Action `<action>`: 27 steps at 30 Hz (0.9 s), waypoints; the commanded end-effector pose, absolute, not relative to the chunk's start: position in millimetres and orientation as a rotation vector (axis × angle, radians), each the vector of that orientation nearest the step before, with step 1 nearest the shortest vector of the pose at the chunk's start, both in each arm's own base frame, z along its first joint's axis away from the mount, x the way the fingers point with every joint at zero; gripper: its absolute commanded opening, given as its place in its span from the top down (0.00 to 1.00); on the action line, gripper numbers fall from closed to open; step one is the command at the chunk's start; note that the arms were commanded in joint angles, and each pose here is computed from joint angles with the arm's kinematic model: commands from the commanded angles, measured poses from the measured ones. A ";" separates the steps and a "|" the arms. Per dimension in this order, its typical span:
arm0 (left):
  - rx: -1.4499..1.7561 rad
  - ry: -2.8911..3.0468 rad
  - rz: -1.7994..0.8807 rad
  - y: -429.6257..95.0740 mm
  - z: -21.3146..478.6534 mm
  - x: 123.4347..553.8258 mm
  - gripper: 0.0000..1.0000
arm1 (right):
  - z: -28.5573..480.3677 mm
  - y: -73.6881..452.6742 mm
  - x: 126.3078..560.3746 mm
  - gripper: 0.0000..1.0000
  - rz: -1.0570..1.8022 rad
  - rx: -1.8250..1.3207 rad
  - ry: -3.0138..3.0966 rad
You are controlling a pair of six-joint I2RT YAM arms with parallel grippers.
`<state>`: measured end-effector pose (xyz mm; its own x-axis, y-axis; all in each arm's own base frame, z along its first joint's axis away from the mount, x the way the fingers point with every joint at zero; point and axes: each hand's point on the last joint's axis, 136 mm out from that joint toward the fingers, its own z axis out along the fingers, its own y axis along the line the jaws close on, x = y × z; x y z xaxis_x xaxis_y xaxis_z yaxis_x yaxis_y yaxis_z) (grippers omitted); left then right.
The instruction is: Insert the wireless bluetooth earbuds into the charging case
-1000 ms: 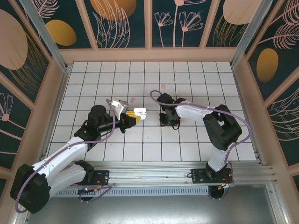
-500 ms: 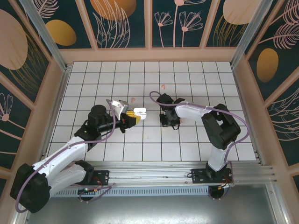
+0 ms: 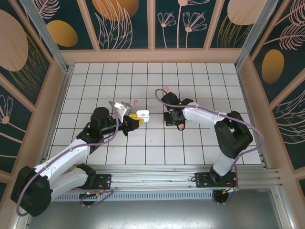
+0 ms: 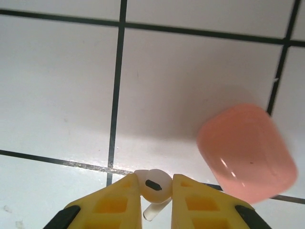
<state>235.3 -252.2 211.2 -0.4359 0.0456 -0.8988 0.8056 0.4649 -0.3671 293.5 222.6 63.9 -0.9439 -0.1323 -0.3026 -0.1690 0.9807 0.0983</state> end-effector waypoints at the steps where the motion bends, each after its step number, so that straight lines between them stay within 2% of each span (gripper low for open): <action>1: 0.741 1.741 -1.054 -256.4 227.6 239.2 1.00 | 111.9 225.3 300.5 0.83 0.166 -0.212 2.722; 16: 0.734 1.703 -1.068 -268.9 241.6 257.8 1.00 | 266.1 267.2 288.9 0.84 0.274 -0.286 2.358; 23: 0.720 1.684 -1.106 -274.3 252.5 261.7 1.00 | 303.7 291.6 277.3 0.84 0.347 -0.353 2.228; 27: 0.713 1.678 -1.111 -273.9 256.5 261.1 1.00 | 306.0 302.7 272.2 0.84 0.342 -0.408 2.199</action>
<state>261.3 -269.0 231.3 -0.4091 0.0038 -0.9125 0.8166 0.4478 -0.3642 271.3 300.0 283.0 -0.6436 -0.1728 -0.7456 -0.3853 0.9149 0.1205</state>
